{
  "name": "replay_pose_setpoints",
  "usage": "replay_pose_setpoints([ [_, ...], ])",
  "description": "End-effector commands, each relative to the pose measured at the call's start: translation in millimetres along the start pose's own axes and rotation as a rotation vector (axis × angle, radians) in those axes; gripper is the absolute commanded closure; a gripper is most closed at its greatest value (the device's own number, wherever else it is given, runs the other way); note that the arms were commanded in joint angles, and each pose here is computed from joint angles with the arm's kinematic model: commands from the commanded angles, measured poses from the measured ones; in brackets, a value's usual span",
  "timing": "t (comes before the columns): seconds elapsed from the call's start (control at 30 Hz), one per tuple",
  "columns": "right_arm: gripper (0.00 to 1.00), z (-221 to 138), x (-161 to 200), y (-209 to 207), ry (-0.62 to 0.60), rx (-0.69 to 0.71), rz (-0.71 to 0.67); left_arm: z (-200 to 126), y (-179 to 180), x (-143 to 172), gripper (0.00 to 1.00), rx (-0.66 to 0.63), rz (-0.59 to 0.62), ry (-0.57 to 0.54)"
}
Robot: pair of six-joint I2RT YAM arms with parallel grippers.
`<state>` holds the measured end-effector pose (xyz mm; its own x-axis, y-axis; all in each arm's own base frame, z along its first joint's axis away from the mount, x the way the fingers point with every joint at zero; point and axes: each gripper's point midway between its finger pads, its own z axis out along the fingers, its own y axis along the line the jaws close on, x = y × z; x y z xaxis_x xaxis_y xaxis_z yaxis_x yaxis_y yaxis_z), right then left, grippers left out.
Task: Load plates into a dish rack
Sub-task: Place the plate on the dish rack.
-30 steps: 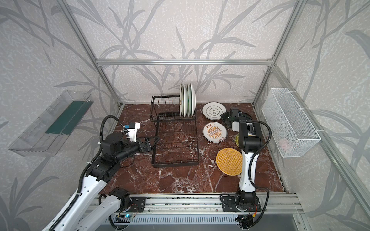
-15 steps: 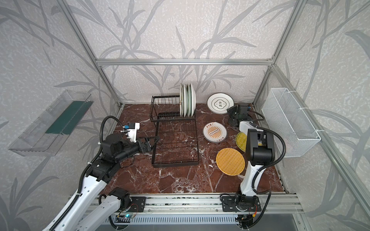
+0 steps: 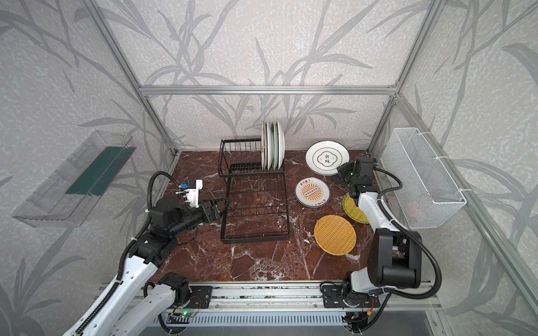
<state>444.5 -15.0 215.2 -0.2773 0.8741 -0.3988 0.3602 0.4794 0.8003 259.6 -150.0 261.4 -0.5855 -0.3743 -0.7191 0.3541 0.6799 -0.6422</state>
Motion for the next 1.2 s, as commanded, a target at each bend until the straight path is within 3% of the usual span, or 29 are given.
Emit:
replay_pose_setpoints([
  [0.0, 1.0, -28.2, 10.6, -8.0, 0.023, 0.028, -0.016, 3.8, -9.9, -8.2, 0.1, 0.015, 0.02, -0.056],
  [0.23, 1.0, -74.3, 41.8, -23.4, 0.12, 0.074, -0.022, 30.7, -43.0, 16.3, 0.11, 0.003, 0.276, -0.114],
  [0.4, 1.0, -107.9, 54.5, -30.7, 0.156, 0.146, -0.064, 58.8, -79.1, 38.2, 0.07, 0.042, 0.586, -0.118],
  [0.47, 1.0, -116.9, 59.1, -33.8, 0.176, 0.168, -0.073, 69.6, -95.6, 45.3, 0.01, 0.072, 0.69, -0.125],
  [0.77, 1.0, -140.8, 73.7, -48.7, 0.236, 0.244, -0.089, 124.1, -153.2, 90.5, 0.02, 0.221, 1.14, -0.111],
  [1.03, 1.0, -143.8, 86.3, -45.8, 0.28, 0.242, -0.084, 166.7, -181.4, 136.1, 0.11, 0.377, 1.326, -0.017],
  [1.17, 1.0, -146.3, 87.3, -39.1, 0.279, 0.238, -0.101, 179.7, -185.7, 157.4, 0.23, 0.424, 1.373, 0.042],
])
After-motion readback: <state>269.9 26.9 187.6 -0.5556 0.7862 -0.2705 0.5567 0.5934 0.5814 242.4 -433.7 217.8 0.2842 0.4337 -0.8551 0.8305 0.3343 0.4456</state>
